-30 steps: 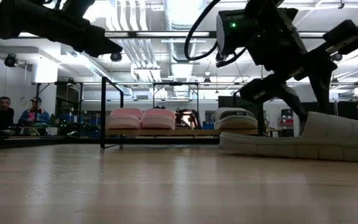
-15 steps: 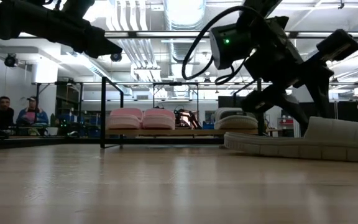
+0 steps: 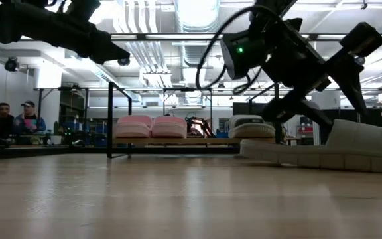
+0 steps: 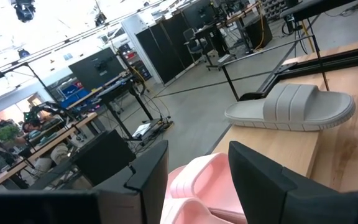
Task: Pick and place slides into the shelf
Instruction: Put the gray slides on the shelf
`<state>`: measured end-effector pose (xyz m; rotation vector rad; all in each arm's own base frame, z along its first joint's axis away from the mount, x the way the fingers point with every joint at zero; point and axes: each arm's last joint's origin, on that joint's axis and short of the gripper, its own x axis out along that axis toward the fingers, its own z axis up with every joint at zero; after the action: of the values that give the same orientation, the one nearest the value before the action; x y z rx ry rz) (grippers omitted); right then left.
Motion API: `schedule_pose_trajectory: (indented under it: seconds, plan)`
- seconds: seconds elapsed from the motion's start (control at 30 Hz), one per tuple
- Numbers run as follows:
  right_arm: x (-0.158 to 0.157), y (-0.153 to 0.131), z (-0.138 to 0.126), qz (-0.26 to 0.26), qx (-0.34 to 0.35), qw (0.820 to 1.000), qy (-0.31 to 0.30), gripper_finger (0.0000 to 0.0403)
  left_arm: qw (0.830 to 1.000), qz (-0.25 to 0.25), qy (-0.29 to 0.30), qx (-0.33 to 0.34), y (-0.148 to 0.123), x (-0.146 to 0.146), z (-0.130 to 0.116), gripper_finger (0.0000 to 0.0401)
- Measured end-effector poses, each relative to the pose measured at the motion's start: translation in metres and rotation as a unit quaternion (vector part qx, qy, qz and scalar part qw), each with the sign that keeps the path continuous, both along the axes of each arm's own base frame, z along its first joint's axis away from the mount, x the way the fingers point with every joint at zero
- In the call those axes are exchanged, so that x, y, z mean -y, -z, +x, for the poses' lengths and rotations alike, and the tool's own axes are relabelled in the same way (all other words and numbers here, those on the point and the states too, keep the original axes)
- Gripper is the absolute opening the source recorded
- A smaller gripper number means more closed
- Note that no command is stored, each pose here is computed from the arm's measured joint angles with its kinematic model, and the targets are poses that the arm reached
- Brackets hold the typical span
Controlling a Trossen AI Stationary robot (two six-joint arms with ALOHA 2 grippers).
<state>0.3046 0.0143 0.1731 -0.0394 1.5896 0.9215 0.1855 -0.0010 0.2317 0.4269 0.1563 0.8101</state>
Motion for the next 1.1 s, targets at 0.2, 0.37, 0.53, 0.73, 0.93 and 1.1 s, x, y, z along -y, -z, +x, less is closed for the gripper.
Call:
schedule_pose_trajectory:
  seconds: [0.2,0.37,0.53,0.73,0.93,1.1]
  plan:
    - [-0.001,0.014,0.0,0.016,-0.032,0.999,-0.014,0.0157,1.0,0.0,0.0,-0.001,0.0,0.0,0.0,0.0153]
    - [0.0,0.017,0.005,0.015,-0.043,0.999,-0.007,0.0123,1.0,0.0,0.0,-0.001,0.0,0.0,0.0,0.0153]
    - [0.0,0.012,0.005,0.017,-0.031,0.999,-0.011,0.0054,1.0,0.0,0.0,-0.001,0.0,0.0,0.0,0.0153]
    - [0.0,0.001,0.007,0.014,-0.006,1.0,-0.001,0.0012,1.0,0.0,0.0,-0.001,0.0,0.0,0.0,0.0153]
    - [0.002,-0.025,0.015,0.014,0.04,0.999,0.028,0.001,1.0,0.0,0.0,-0.001,0.001,0.0,0.0,0.0153]
    - [0.007,-0.056,0.024,0.019,0.123,0.991,0.045,0.001,1.0,0.0,0.0,-0.001,0.001,0.0,0.0,0.0153]
